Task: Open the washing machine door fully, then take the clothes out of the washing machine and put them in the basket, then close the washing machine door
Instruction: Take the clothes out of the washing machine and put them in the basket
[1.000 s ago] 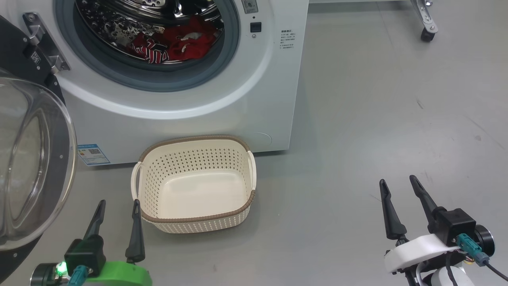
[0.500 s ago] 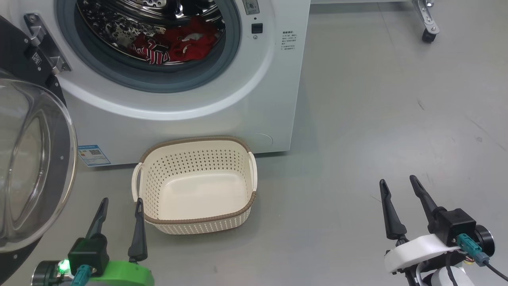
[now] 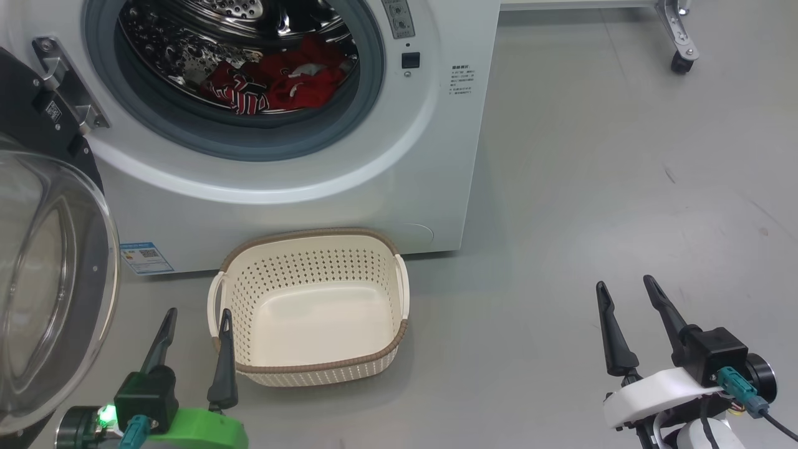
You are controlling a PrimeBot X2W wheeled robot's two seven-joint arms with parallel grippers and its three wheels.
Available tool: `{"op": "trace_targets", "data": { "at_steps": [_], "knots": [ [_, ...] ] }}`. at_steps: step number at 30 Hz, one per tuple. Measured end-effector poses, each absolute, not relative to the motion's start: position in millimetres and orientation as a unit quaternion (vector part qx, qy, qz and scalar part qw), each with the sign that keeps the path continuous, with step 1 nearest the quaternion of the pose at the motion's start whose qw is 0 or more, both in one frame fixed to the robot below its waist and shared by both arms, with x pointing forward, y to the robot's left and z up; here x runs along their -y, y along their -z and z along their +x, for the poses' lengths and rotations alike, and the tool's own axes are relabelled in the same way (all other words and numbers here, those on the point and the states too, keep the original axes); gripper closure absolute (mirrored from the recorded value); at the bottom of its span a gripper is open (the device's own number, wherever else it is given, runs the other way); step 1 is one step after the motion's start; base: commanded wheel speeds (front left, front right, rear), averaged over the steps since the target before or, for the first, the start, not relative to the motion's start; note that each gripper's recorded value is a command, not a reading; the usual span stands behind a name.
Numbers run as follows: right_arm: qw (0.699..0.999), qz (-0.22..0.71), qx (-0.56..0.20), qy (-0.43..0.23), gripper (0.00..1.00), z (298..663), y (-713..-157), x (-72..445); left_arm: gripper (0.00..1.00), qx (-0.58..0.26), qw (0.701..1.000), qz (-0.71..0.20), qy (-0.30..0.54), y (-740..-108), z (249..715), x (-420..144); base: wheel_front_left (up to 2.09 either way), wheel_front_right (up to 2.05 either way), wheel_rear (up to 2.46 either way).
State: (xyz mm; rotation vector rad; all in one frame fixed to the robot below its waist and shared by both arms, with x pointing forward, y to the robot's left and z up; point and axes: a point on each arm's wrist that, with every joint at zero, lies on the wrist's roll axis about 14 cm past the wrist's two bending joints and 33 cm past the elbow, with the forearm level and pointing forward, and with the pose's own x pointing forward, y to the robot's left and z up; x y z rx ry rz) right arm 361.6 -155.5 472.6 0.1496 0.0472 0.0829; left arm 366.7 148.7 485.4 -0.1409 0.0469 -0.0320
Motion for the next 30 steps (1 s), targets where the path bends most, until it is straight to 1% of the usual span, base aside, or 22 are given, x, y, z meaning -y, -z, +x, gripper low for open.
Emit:
{"op": "trace_targets", "data": {
  "at_steps": [16,30],
  "knots": [
    [0.996,0.076,-0.028,-0.045,0.00,362.0,-469.9,154.5,0.00,-0.032,0.997,-0.070,0.017,-481.4,367.3,-147.7,1.15,-1.15,0.00],
    [0.996,0.076,-0.030,-0.046,0.00,362.7,-468.1,153.6,0.00,-0.032,0.997,-0.070,0.015,-480.8,367.1,-149.1,0.64,-0.64,0.00]
  ]
}}
